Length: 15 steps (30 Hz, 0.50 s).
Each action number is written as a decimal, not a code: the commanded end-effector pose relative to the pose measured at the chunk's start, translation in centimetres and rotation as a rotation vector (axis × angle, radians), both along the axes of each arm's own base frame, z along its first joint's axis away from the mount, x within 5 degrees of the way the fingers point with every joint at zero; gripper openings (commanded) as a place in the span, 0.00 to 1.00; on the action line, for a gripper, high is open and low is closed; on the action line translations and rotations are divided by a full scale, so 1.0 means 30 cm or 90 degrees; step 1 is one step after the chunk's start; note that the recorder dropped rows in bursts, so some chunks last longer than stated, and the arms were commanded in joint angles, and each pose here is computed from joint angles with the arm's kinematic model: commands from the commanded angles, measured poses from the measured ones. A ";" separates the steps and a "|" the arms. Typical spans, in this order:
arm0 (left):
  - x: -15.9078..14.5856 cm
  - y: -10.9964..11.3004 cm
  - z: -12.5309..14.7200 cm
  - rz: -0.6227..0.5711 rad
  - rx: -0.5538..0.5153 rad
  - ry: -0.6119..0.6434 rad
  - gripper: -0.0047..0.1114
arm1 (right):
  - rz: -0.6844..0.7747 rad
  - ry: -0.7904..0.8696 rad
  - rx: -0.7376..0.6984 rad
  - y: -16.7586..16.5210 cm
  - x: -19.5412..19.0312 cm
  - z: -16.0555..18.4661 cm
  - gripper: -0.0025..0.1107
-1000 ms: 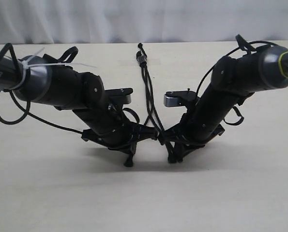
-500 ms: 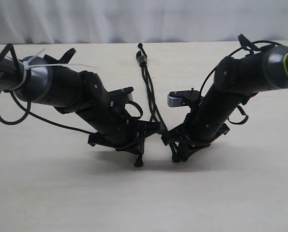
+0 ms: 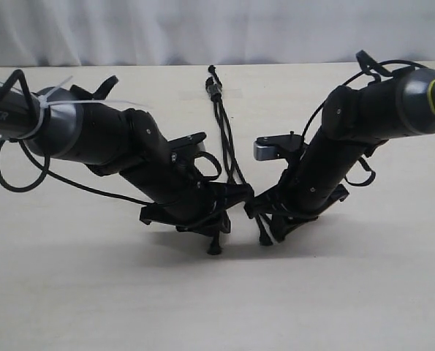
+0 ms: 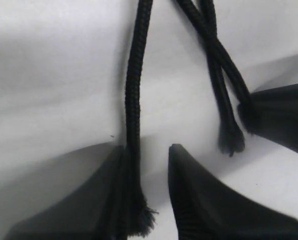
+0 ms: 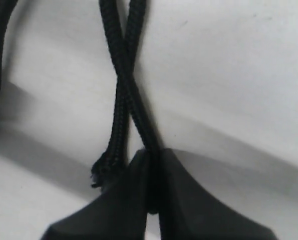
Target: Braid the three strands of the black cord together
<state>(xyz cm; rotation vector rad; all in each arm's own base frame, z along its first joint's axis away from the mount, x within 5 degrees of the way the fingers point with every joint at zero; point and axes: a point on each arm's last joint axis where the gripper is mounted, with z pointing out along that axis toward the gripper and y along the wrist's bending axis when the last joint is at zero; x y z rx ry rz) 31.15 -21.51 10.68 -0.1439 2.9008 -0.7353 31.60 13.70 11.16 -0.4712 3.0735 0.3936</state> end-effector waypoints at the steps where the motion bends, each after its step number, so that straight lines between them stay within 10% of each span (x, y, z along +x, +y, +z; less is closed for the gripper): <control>1: -0.009 -0.009 0.007 -0.013 -0.001 -0.002 0.26 | -0.012 -0.010 -0.009 -0.005 0.002 0.002 0.06; 15: -0.011 0.005 0.084 -0.048 0.003 -0.039 0.26 | -0.023 -0.063 0.022 -0.008 -0.021 0.172 0.42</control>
